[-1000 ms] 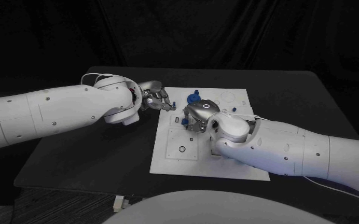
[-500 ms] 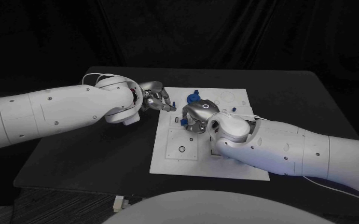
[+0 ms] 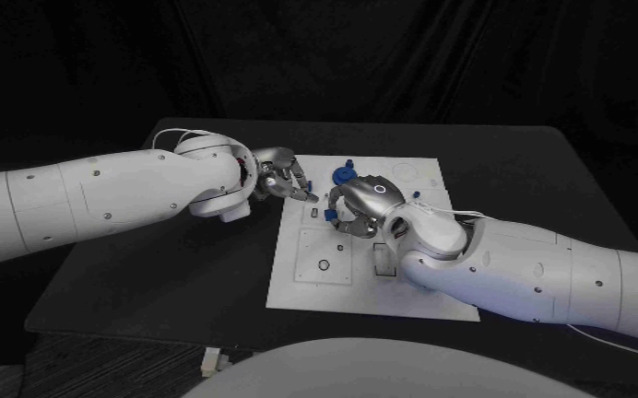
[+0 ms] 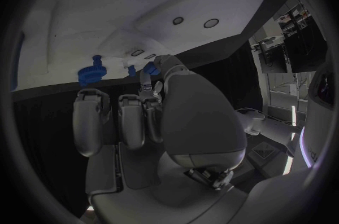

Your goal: Assemble the parts on the task board

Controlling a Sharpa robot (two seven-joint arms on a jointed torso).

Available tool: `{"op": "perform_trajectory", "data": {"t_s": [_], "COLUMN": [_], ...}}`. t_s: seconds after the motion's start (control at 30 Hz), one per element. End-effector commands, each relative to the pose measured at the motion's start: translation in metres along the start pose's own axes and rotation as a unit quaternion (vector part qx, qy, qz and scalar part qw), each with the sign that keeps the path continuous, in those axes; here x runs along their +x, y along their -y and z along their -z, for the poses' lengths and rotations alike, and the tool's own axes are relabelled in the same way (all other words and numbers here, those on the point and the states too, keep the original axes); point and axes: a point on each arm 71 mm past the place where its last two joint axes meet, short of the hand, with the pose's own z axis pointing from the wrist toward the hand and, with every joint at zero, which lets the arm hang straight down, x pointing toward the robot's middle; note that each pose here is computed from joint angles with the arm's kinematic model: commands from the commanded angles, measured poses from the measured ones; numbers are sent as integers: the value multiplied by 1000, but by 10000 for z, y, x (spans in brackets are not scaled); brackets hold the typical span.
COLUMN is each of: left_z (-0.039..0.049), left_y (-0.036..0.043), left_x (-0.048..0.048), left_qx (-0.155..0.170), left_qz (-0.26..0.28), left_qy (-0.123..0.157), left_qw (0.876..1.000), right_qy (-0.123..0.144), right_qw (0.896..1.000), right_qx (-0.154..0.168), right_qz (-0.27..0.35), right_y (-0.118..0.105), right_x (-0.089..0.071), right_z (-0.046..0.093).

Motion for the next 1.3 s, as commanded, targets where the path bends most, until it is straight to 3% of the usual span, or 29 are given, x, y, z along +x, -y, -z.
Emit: {"op": "perform_trajectory", "data": {"t_s": [0.03,0.27,0.77,1.03,1.3], "left_z": [-22,-83,-145,-155,-183], "left_y": [47,99,201,231,259], "left_x": [58,118,174,176,215], "left_qx": [28,51,105,118,124], "left_qz": [-7,-6,7,8,5], "left_qy": [-34,-41,-13,-7,-22], "left_qw": [999,998,994,993,992], "right_qy": [40,53,50,48,49], "right_qw": [999,998,998,998,998], "right_qx": [-9,-9,-5,-6,-7], "right_qz": [-23,-31,-32,-31,-32], "right_y": [-16,5,29,21,11], "right_x": [-114,-188,-197,-193,-195], "right_z": [37,105,124,120,120]}}
